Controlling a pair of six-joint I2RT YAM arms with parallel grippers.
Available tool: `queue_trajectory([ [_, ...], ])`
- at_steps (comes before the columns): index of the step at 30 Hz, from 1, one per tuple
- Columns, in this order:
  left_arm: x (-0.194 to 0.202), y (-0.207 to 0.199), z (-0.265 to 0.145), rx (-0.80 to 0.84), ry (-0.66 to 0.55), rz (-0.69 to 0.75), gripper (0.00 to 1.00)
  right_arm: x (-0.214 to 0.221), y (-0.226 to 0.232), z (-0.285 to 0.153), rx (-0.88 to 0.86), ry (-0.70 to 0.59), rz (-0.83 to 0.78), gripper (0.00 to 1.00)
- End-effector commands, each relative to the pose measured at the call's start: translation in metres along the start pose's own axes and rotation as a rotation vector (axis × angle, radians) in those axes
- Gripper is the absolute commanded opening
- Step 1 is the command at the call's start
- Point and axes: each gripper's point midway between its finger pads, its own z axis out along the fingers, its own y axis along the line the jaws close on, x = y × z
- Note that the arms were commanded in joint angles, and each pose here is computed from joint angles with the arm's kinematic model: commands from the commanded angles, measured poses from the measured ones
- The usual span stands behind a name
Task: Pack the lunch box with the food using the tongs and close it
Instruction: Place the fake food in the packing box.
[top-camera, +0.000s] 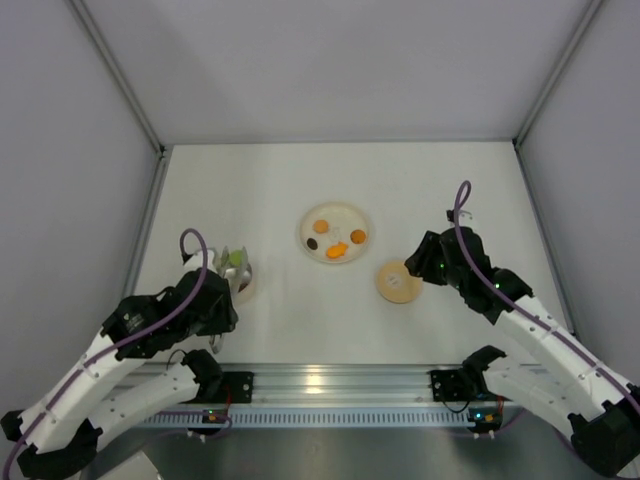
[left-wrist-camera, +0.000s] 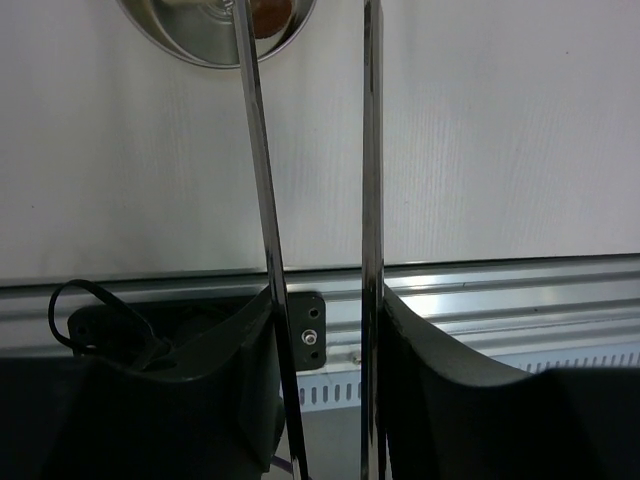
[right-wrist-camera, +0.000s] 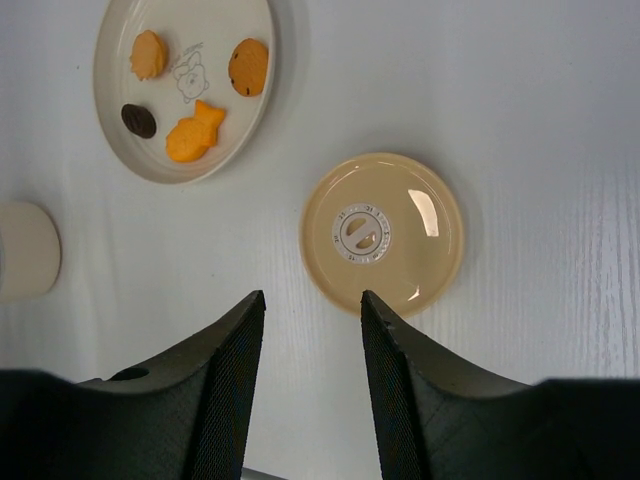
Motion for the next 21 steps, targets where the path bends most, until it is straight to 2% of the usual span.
queue_trajectory([
  [1,0.025,0.035,-0.004,-0.131,0.076,0.003,0.44,-0.012,0.019,0.001,-0.073,-0.055,-0.003,0.43],
  [15,0.025,0.037,-0.003,-0.146,0.068,-0.016,0.48,-0.01,0.018,0.002,-0.075,-0.055,-0.006,0.43],
  [21,0.005,0.006,0.002,-0.075,0.059,0.019,0.47,-0.012,0.019,0.001,-0.077,-0.058,-0.007,0.43],
])
